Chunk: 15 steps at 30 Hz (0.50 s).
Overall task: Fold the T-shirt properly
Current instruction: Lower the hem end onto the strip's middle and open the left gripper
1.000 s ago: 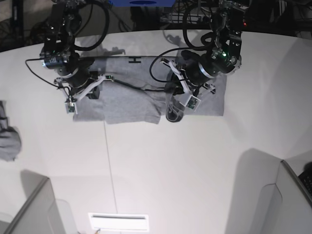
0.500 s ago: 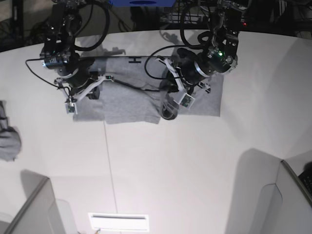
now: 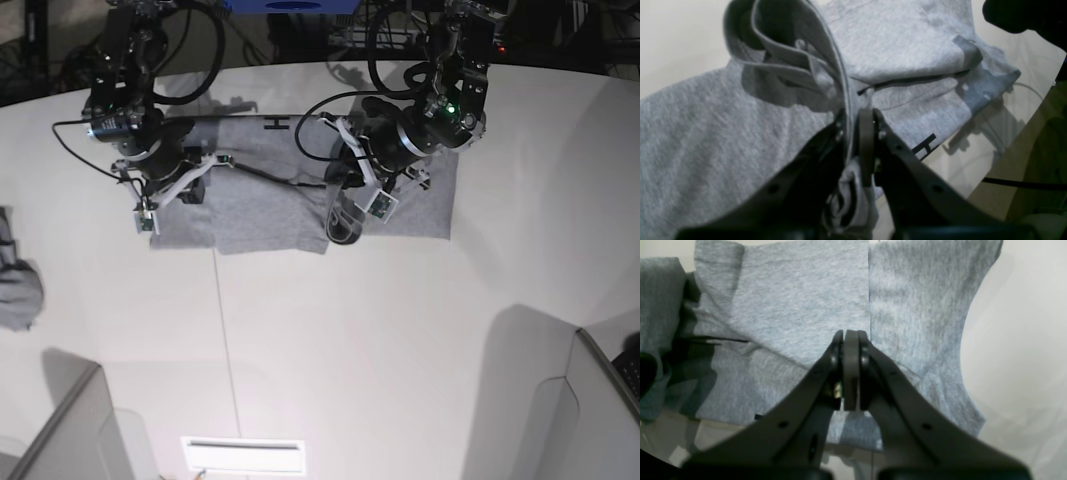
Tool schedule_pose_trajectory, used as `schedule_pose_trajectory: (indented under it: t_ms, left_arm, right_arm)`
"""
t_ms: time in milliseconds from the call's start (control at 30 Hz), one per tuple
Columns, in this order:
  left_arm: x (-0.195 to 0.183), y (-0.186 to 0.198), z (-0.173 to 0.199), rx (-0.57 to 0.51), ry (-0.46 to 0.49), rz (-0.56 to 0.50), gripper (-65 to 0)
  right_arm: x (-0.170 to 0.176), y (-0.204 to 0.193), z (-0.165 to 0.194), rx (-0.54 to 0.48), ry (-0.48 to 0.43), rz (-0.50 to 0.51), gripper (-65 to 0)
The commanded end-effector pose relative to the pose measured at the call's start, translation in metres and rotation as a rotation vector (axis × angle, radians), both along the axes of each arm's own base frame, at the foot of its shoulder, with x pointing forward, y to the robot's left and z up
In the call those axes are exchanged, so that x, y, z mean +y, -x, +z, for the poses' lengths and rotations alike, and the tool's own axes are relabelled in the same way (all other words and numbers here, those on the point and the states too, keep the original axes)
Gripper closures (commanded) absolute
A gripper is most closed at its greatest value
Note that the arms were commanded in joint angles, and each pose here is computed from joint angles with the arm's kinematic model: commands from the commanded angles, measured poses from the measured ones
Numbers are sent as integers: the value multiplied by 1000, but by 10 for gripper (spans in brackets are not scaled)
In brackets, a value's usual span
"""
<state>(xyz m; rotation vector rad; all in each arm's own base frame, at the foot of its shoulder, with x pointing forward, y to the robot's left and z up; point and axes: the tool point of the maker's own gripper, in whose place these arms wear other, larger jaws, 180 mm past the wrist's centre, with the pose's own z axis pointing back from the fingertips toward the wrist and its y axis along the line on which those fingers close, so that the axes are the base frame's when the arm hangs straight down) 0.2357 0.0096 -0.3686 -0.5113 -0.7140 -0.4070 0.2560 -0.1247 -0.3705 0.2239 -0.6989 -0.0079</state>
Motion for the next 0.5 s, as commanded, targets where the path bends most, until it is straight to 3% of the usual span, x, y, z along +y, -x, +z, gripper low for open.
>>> schedule_pose_trajectory:
  t_ms: [0,167,300,467]
  left_arm:
    - [-4,-6,11,-39,32,3,0]
    - [-4,-7,12,-41,31,3,-7]
    - [-4,-6,4,-17,34,5,-163]
    - [-8,-5,-13,37,41,15,-306]
  right_arm:
    - [0,-6,10,-42,-4,2,0]
    - [0,-6,10,-42,-4,2,0]
    - [0,-6,10,-42,-4,2,0]
    - [0,-6,10,-42,-4,2,0]
